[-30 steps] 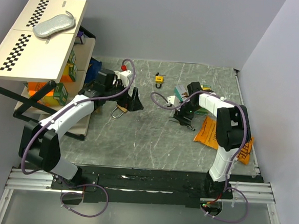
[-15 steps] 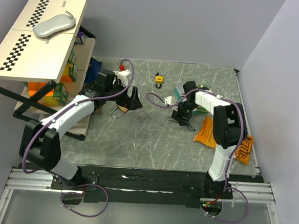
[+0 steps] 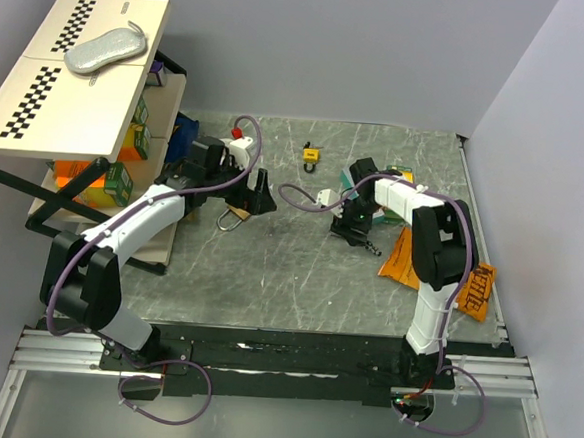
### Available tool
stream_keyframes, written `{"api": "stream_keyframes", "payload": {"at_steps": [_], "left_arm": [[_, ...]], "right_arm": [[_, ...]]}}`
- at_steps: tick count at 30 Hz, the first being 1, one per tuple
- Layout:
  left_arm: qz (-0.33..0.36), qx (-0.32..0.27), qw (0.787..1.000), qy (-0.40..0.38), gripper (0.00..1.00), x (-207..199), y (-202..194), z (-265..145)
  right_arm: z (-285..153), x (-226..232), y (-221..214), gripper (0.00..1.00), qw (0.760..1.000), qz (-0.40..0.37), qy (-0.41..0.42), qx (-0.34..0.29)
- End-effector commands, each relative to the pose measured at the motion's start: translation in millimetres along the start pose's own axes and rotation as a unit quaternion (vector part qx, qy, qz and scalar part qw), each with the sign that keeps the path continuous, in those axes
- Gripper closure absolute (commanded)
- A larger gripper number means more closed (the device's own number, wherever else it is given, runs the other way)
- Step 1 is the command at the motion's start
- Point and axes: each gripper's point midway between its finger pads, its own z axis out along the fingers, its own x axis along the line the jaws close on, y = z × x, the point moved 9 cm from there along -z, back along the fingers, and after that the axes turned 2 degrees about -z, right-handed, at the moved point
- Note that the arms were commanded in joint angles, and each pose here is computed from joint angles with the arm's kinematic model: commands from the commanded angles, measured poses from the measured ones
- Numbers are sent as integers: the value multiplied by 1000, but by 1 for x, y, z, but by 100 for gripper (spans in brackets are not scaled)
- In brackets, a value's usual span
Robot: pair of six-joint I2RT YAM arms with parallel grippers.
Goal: Lock with the key
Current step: Pick up the lock from the center of the board.
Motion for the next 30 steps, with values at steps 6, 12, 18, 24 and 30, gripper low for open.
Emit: {"api": "stream_keyframes", "payload": {"at_steps": [6,12,18,24,30], "left_arm": [[6,-27,1000,5,1,3,16,-1],[15,-27,999,-10,4,0,14,-6],[55,-59,996,-46,4,-10,10,-21],[64,-71,990,-100,3,-14,12,-29],[76,-56,985,-146,3,-16,7,-25]], "right_arm": [[-1,-7,8,54,1000,-10,-2,17],[-13,-11,14,74,1000,12,-3,-6],[-46,-5,22,76,997,42,16,-70],[-72,11,32,79,992,50,15,-119],[-98,28,38,81,986,34,-3,-161]]}}
